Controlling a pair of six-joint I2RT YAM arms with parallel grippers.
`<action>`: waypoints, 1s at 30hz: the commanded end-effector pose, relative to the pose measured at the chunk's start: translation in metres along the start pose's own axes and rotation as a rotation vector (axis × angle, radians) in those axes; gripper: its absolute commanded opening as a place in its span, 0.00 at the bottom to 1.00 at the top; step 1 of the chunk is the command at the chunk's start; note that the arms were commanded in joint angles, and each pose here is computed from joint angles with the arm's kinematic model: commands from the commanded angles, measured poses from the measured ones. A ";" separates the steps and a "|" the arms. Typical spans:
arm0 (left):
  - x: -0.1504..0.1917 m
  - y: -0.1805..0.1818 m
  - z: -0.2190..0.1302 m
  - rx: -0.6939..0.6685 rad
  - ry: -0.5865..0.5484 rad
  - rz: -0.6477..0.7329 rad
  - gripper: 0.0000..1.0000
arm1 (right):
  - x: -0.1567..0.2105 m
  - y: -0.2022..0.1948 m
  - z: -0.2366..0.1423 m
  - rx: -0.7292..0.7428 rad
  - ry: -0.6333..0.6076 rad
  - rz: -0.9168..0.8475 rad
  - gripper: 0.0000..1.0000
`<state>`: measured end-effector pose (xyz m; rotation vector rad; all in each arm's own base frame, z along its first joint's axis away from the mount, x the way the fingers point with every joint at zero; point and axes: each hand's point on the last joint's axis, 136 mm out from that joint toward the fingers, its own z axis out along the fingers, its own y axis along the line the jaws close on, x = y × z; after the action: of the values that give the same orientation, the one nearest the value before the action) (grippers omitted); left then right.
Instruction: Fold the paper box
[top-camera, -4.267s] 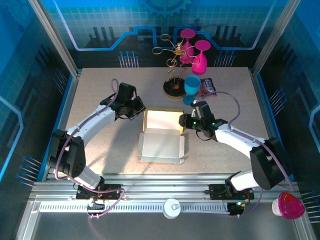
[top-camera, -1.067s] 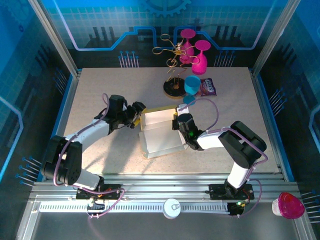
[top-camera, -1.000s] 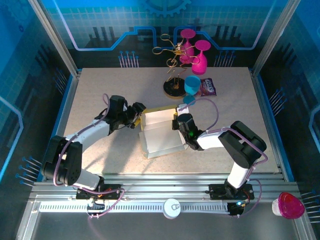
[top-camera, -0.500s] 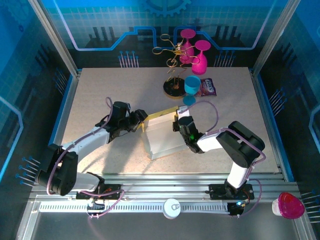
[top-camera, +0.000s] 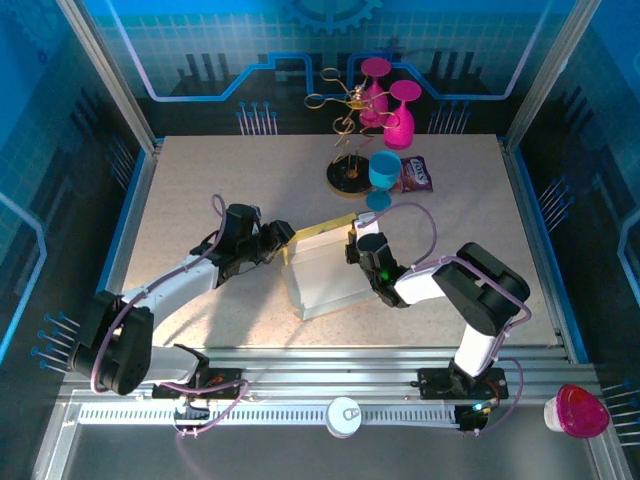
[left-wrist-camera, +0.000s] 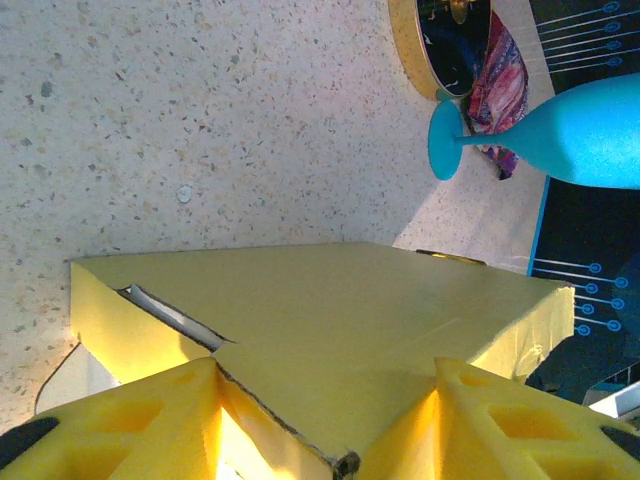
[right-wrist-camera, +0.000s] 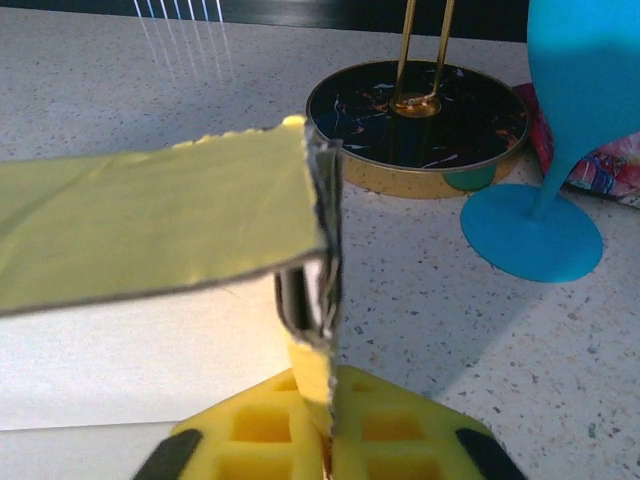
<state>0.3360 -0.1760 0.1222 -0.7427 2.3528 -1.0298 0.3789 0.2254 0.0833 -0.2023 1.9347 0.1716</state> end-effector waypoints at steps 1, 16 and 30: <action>0.017 0.036 -0.002 -0.153 0.056 0.028 0.51 | 0.006 0.005 -0.004 -0.034 0.055 -0.014 0.23; 0.014 0.037 -0.001 -0.180 0.055 0.046 0.50 | -0.018 -0.030 -0.054 0.045 0.271 0.356 0.59; 0.012 0.036 0.003 -0.185 0.065 0.046 0.50 | 0.088 -0.024 -0.132 0.148 0.731 1.097 0.49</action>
<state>0.3363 -0.1759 0.1239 -0.7012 2.3948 -0.9754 0.2557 0.1529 0.0676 0.8010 2.5075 0.5921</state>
